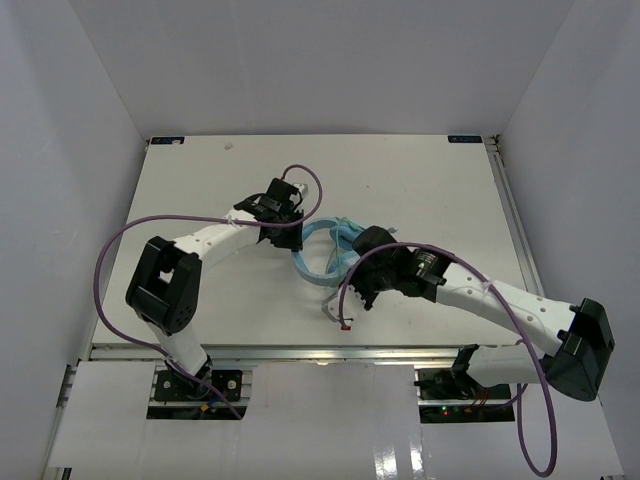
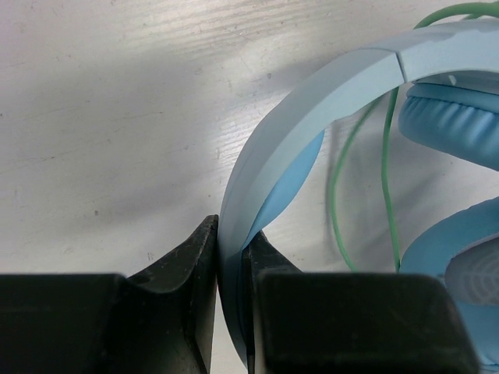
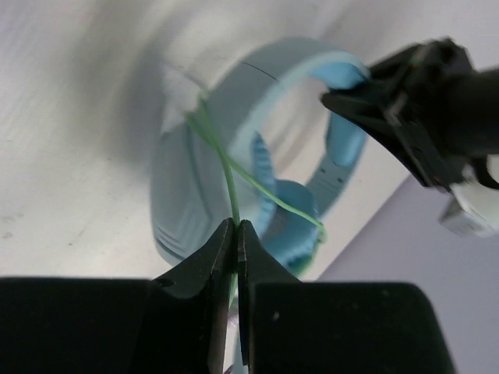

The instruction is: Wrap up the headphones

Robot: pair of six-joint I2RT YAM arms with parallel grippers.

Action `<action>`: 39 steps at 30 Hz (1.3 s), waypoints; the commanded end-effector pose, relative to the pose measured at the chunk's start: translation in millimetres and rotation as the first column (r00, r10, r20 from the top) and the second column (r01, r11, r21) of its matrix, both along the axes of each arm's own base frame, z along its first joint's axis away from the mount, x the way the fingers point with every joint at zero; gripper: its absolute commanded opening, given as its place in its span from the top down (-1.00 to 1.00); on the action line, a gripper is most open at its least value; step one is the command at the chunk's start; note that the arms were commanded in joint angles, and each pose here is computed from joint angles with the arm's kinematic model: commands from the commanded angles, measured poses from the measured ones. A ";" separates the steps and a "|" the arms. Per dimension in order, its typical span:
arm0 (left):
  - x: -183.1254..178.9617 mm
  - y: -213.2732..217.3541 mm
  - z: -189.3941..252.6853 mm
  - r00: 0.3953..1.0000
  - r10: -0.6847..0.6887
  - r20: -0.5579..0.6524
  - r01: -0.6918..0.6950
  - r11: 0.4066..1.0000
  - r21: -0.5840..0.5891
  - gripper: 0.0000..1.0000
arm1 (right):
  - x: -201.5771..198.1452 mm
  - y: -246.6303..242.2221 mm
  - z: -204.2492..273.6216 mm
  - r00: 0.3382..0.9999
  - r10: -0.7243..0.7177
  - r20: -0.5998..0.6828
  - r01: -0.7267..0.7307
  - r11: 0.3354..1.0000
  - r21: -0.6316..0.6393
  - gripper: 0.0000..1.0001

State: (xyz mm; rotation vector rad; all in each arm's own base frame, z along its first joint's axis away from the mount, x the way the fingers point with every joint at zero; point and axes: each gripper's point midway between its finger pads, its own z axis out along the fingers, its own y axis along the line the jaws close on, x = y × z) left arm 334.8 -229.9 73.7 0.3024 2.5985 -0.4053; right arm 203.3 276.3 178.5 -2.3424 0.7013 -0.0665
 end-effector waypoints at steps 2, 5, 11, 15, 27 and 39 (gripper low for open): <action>4.0 -4.8 19.6 0.998 -0.013 0.055 0.015 0.999 -0.051 1.00 | 16.3 15.8 42.1 0.997 -0.048 0.063 0.040 0.991 0.127 0.85; 1.5 -2.5 13.9 0.999 -0.017 0.046 0.019 0.999 -0.040 1.00 | 20.5 17.6 47.9 0.995 -0.064 0.077 0.053 0.988 0.144 0.85; -4.5 0.0 9.3 0.999 -0.027 0.042 0.029 0.999 -0.039 1.00 | 48.7 15.0 44.4 0.976 -0.150 0.161 0.125 0.980 0.152 0.85; -7.8 -0.1 6.5 0.999 -0.038 0.040 0.039 0.998 -0.045 1.00 | 64.4 22.1 33.8 0.976 -0.165 0.142 0.141 0.976 0.168 0.85; -16.9 -6.4 4.8 0.996 -0.074 0.043 0.078 0.993 -0.094 1.00 | 91.6 44.2 -8.6 0.996 -0.080 0.042 0.074 0.988 0.134 0.85; -16.0 -8.4 4.8 0.996 -0.081 0.046 0.085 0.991 -0.100 1.00 | 112.8 47.4 -26.2 0.992 -0.120 0.042 0.114 0.986 0.118 0.42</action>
